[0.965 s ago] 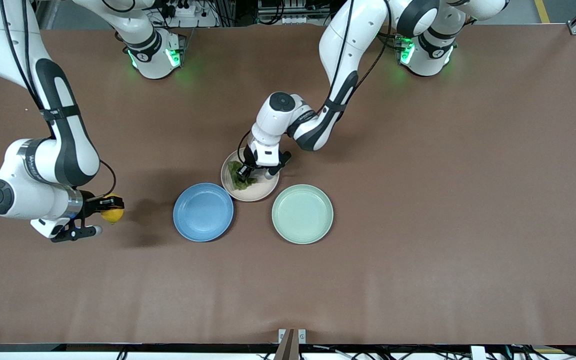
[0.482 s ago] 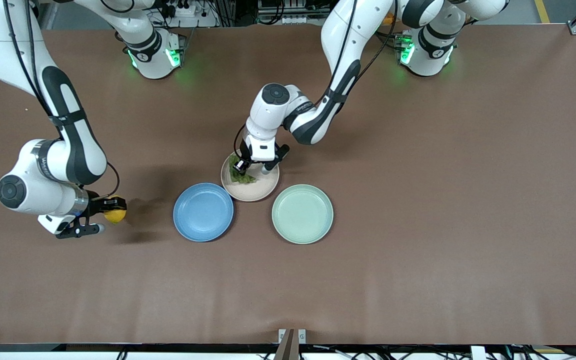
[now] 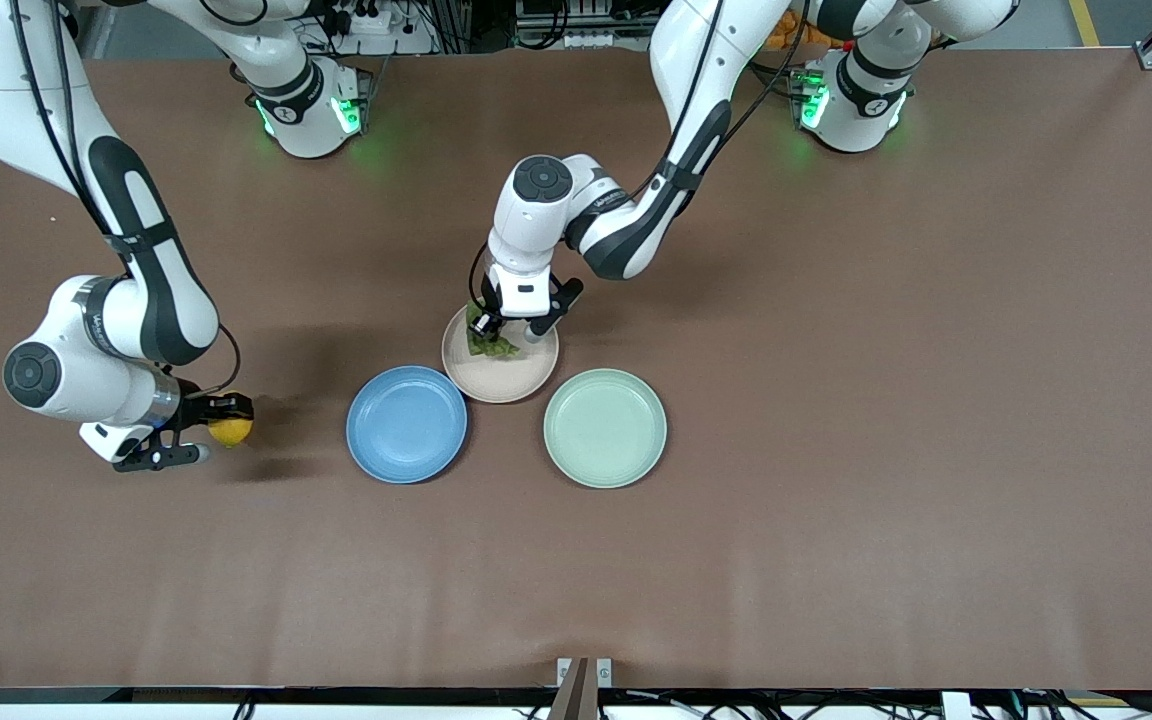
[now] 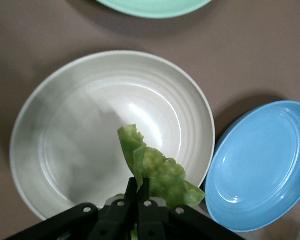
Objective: Pick lemon and lettuce from blue and beige plates
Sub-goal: 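Lift the lettuce with the left gripper and carry it past the green plate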
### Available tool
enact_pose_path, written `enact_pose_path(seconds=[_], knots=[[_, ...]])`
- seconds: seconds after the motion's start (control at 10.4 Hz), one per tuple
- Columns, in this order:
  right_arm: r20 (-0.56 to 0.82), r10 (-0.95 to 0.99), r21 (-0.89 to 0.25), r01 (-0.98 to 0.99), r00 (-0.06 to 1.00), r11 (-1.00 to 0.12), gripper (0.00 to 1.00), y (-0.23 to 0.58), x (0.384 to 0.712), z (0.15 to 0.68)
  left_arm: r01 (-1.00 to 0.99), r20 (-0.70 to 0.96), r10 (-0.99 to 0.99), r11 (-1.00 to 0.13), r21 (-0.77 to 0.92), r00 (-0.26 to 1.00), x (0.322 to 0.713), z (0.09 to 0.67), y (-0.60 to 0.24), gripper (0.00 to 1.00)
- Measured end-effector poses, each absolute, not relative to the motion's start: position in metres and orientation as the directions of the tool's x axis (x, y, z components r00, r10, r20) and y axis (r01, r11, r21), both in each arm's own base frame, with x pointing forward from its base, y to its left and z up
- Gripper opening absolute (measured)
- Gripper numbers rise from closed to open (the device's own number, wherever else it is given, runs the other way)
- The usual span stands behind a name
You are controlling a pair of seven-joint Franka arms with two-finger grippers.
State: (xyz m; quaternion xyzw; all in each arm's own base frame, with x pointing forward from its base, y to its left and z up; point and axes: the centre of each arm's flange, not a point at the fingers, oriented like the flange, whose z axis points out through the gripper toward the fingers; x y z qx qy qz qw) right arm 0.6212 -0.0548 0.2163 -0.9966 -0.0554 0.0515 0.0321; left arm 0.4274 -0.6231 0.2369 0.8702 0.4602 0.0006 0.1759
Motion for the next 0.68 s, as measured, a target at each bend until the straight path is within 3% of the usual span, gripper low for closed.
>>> enact_pose_path(seconds=[0.39,0.68], knots=[[-0.086,0.099,-0.061,0.094,0.991,-0.994,0.63,-0.060,0.613,0.204,0.839,-0.126,0.841,-0.489,0.238,0.526,0.468,0.295,-0.584,0.03],[-0.088,0.088,-0.055,0.084,0.992,-0.995,0.63,-0.066,0.612,0.201,0.837,0.000,0.853,-0.511,0.196,0.521,0.513,0.323,-0.532,0.03]])
